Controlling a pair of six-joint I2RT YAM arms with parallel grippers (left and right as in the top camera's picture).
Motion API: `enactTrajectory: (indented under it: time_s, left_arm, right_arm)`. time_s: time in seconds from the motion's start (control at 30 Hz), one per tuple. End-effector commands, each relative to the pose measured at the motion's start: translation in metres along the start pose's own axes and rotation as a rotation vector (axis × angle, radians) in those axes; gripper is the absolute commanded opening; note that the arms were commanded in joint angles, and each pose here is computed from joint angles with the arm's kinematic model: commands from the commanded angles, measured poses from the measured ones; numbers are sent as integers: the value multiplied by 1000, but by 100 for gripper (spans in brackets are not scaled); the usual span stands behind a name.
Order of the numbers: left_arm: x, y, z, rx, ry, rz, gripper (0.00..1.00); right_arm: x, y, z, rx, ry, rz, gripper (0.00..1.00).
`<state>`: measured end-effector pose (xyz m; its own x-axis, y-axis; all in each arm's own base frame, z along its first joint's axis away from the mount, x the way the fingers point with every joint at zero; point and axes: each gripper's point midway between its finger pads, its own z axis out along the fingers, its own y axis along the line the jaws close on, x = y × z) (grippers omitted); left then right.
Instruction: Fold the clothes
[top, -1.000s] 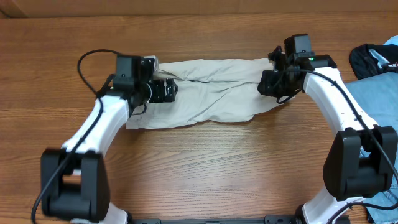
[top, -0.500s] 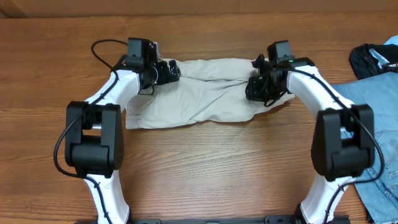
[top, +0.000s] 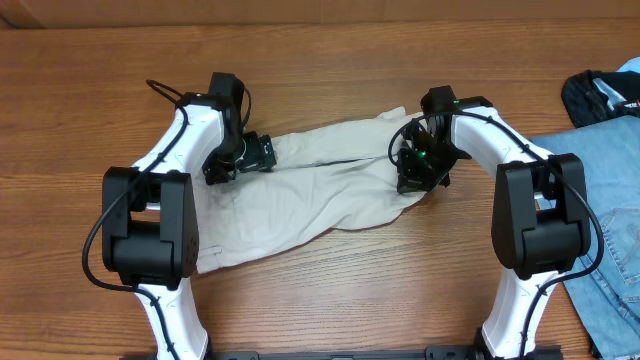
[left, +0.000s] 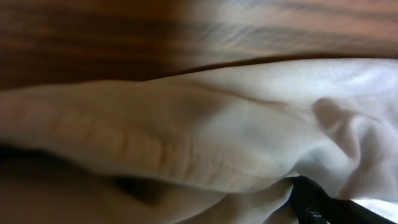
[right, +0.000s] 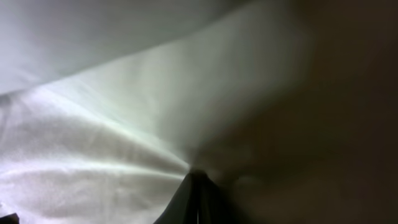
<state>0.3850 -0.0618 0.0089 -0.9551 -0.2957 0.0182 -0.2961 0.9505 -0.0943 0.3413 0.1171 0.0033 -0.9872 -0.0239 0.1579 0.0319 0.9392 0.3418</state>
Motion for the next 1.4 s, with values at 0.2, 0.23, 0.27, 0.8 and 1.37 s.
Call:
enactTrajectory:
  time_s: [0.2,0.23,0.27,0.8,1.37]
  left_arm:
    - [4,56,10,-168,26,-7,100]
    - [-1,55,4,-160,2,-11,100]
    - [-8,55,-5,-148,-30,-15,100]
    - [32,60,-135,19,-19,-98,100]
    - [68,132,-59,-190,87,-233,100]
  right_arm:
    - [-28,12,-56,39,-185,-44,15]
    - [-31,17,-68,34,-217,-57,15]
    - [-33,22,-79,31,-246,-73,15]
    - [-16,41,-125,34,-311,-213,15]
    - [-10,35,-124,63,-286,-199,15]
